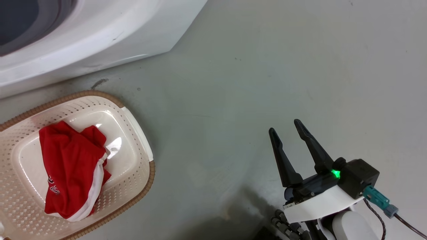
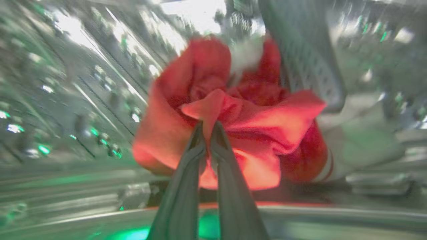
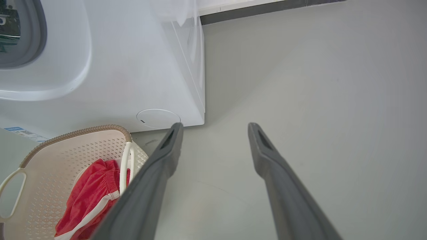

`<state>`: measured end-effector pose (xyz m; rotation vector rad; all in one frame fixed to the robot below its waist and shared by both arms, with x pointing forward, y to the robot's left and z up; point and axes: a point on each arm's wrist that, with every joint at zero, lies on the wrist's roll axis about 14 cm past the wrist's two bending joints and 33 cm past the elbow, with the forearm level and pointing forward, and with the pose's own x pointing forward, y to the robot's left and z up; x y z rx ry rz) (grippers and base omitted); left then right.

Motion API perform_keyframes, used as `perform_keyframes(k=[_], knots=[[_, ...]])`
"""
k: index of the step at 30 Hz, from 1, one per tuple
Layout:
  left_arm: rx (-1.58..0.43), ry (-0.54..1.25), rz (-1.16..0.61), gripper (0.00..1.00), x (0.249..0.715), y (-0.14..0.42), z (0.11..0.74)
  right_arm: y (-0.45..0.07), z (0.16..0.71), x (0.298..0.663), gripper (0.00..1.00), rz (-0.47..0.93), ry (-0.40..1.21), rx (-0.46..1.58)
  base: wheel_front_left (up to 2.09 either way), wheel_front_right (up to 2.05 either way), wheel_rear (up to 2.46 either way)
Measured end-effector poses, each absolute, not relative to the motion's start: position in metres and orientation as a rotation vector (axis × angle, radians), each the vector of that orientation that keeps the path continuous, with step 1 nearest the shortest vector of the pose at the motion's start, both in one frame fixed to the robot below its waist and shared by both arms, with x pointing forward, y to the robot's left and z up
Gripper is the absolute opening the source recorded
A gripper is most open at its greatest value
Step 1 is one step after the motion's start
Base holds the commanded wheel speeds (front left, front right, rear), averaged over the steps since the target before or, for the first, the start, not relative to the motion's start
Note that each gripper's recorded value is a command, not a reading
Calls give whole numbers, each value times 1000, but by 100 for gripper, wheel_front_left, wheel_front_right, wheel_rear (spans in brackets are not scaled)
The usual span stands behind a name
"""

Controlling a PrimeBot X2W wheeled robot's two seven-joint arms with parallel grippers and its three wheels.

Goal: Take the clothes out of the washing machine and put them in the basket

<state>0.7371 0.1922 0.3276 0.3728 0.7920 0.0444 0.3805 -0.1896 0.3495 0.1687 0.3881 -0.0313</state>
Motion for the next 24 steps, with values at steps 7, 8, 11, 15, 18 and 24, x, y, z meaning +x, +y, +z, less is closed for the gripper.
perform_keyframes(k=[7,8,11,15,18,24], knots=[[310,535,8,0,737,176,366,-196,369,385,100,-38,328,147,0,0,0],[285,511,7,0,735,175,370,-197,372,386,100,-38,318,145,0,0,0],[255,420,-4,0,728,172,387,-198,382,388,100,-37,289,138,0,0,0],[208,335,-28,0,712,162,403,-201,398,388,100,-38,248,132,0,0,0],[178,285,-32,0,699,162,415,-201,407,386,100,-40,227,134,0,0,0],[111,222,-34,0,668,166,432,-204,427,376,100,-49,185,138,0,0,0]])
